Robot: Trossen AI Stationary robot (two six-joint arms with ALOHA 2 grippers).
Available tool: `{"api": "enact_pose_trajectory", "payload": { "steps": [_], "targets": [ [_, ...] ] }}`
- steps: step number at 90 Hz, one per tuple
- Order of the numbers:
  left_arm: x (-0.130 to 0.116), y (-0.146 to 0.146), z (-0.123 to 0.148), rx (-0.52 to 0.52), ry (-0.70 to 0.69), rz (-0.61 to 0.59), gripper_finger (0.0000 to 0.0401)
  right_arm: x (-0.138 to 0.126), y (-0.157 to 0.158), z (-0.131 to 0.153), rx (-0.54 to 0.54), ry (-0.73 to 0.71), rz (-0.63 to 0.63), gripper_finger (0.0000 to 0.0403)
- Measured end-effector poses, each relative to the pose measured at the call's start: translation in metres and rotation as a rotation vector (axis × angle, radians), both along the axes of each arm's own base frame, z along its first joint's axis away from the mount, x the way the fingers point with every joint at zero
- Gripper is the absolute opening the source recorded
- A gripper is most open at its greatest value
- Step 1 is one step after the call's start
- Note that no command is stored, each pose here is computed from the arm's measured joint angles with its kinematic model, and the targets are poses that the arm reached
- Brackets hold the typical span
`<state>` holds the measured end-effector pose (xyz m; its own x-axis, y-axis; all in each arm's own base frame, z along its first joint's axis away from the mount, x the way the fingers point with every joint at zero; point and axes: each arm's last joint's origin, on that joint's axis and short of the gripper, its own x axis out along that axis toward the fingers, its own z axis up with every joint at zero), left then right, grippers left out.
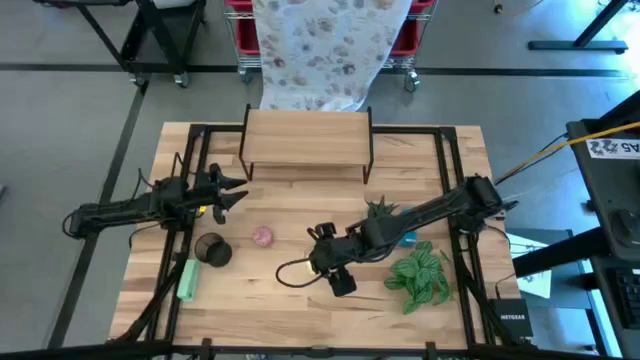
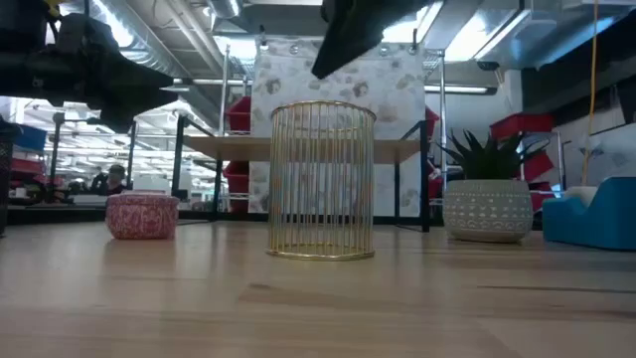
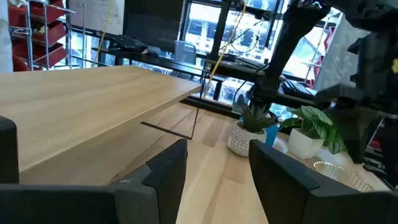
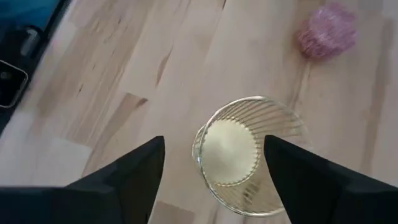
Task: Stock shelves
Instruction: Put the gold pen holder under the shelf
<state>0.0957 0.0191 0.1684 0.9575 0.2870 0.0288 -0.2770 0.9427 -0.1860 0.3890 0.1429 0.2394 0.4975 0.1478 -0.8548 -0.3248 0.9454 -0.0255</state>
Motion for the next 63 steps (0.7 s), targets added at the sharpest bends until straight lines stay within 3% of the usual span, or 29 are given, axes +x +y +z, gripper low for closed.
{"api": "enact_pose_trajectory", "payload": {
  "steps": [25, 63],
  "targets": [
    [0.000, 0.000, 0.000, 0.000, 0.000, 0.000, 0.0158, 0.007, 0.004, -0.018, -0.013, 0.009, -0.095, 0.0232],
    [0.000, 0.000, 0.000, 0.000, 0.000, 0.000, 0.0158, 0.011, 0.004, -0.030, -0.005, 0.042, -0.169, 0.0147]
  ]
}}
